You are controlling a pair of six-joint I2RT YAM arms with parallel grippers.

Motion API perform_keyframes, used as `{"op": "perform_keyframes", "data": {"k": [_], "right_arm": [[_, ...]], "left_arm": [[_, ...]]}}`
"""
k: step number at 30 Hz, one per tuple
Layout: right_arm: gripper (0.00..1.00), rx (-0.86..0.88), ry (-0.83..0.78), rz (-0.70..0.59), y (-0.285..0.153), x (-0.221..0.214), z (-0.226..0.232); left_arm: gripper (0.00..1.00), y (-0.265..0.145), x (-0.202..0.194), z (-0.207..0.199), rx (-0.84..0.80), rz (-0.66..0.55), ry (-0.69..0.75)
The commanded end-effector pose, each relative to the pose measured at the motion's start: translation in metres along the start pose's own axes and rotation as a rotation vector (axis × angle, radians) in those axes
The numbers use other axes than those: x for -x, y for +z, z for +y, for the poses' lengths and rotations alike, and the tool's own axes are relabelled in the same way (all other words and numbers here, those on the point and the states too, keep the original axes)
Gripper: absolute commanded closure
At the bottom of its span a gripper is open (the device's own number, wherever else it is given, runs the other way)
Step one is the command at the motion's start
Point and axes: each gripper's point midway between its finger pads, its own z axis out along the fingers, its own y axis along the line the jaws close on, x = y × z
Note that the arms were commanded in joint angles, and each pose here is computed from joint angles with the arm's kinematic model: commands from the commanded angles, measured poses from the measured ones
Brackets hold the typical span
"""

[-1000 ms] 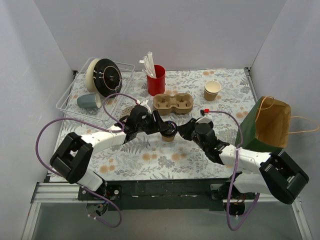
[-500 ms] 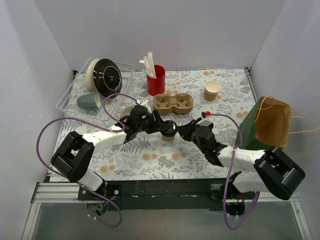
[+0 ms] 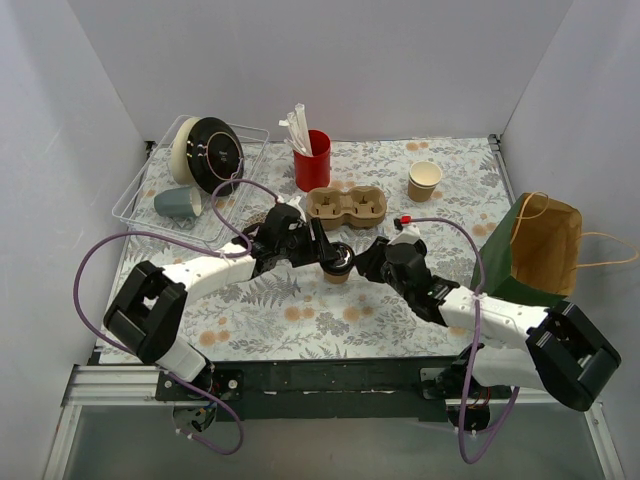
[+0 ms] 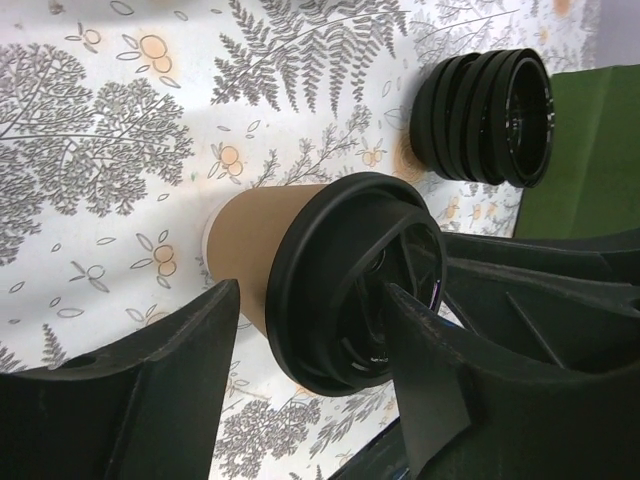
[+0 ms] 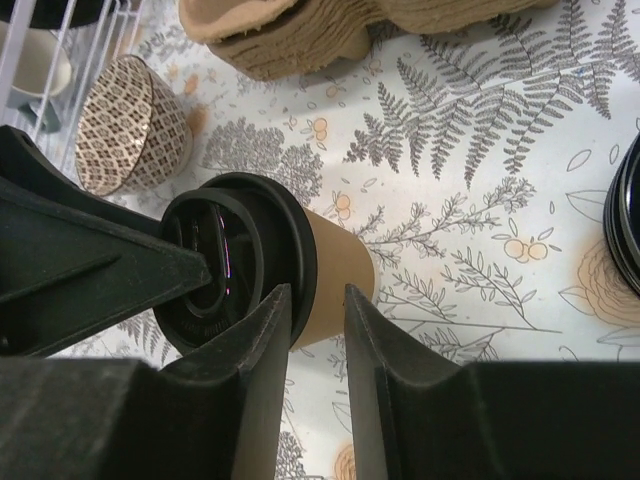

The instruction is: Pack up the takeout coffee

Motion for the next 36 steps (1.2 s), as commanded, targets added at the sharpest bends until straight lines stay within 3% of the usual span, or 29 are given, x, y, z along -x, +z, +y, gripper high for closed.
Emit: {"op": "perform_keyframes", "data": {"k": [1,8,15,20,28,36], "right_arm": [[0.63,-0.004,-0.113,0.153,-0.013,-0.02,0.007],[0.44,-0.001,-0.244,0.109,-0.026,0.012,0.02],[0.36,0.018,-0.301,0.036,-0.048,0.038,0.027],[0.47,0.069,-0.335,0.021,-0.047,0.04,0.035],[0.54,0.148,-0.412,0.037,-0.03,0.047,0.064],[0.64,0.24,-0.489,0.085,-0.014,0.045,0.093]], "left_arm": [[0.4,-0.012,-0.036,0.048,0.22,0.14,0.041],[0.25,-0.023,-0.016,0.021,0.166,0.117,0.083],[0.12,-0.032,0.01,0.002,0.159,0.092,0.195],[0.15,-0.043,0.019,-0.02,0.072,0.057,0.221],[0.37,-0.063,0.003,-0.007,0.094,0.041,0.135],[0.46,-0.072,-0.015,-0.016,-0.015,0.054,0.074]]}}
